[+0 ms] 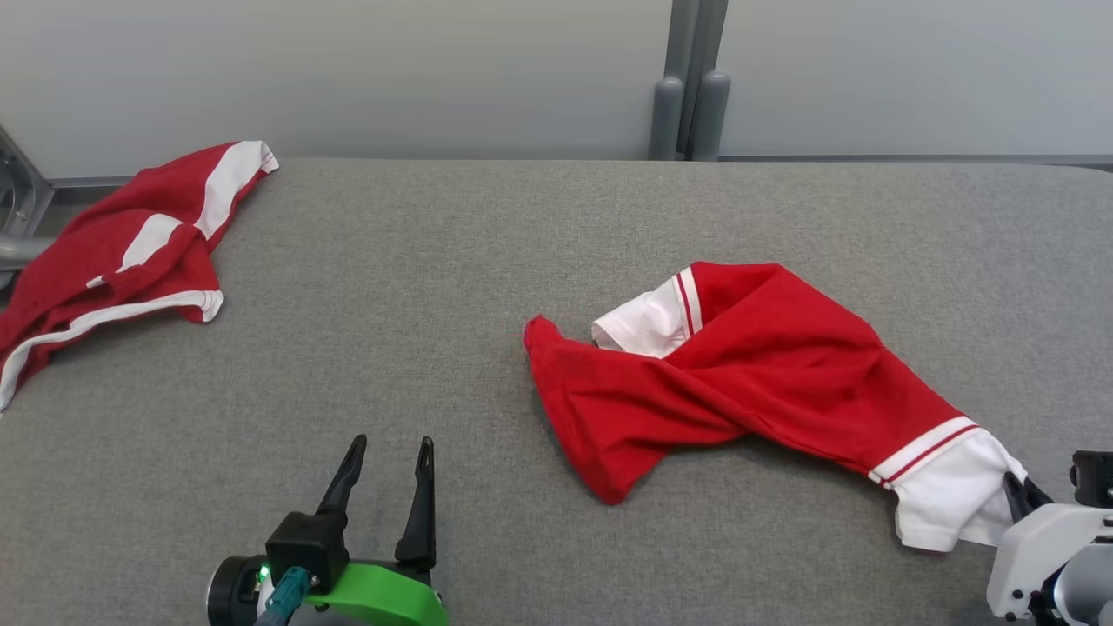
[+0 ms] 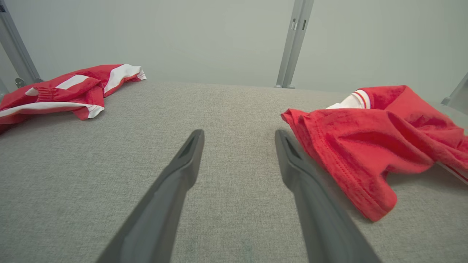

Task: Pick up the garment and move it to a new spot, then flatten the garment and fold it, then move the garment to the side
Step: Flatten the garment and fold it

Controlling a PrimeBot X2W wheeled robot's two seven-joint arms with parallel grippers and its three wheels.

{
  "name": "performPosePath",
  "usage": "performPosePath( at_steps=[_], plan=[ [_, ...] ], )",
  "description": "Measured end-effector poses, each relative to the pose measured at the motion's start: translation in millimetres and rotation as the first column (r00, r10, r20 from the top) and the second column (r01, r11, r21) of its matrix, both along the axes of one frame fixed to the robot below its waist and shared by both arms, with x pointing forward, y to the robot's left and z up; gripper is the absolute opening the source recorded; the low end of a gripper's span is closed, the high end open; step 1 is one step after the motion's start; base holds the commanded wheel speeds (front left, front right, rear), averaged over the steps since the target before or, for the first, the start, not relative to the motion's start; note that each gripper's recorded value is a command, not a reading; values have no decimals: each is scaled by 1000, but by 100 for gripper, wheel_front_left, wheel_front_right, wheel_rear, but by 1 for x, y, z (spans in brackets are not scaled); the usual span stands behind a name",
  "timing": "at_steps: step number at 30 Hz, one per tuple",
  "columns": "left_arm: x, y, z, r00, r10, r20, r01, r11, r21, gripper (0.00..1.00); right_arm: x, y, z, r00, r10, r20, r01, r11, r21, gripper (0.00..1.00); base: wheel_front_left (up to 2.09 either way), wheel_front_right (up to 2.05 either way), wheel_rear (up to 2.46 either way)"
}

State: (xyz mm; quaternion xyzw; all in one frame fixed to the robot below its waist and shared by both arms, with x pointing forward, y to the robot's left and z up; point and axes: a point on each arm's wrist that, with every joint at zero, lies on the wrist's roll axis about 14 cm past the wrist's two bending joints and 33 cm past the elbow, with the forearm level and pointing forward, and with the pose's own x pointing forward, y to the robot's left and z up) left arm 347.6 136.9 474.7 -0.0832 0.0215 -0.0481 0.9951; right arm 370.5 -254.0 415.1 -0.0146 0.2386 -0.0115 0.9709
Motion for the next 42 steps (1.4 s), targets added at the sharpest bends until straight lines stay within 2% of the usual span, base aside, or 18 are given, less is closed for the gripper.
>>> performPosePath(
  at_steps=[1, 13, 22, 25, 34, 42],
  plan=[
    [1, -1, 0, 1000, -3, -1, 3, 1000, 1, 100, 1, 2, 0, 1000, 3, 3, -3, 1000, 3, 100, 0, 0, 0],
    [7, -24, -1, 997, -82, -7, 82, 996, -20, 100, -14, -12, 20, 994, -49, 98, 48, 999, 17, 100, 0, 0, 0],
    [30, -60, -10, 969, -234, -79, 235, 972, 6, 100, -41, -52, 62, 965, -151, 216, 158, 987, -14, 100, 0, 0, 0],
    [39, -68, -13, 959, -262, -106, 262, 965, -18, 100, -45, -55, 78, 950, -164, 266, 174, 985, -14, 100, 0, 0, 0],
    [68, -88, -28, 929, -322, -182, 315, 947, -62, 100, -31, -22, 93, 934, -140, 330, 132, 990, 47, 100, 0, 0, 0],
    [77, -104, -48, 892, -374, -254, 369, 927, -69, 100, -20, -11, 88, 939, -121, 323, 107, 992, 60, 100, 0, 0, 0]
  ],
)
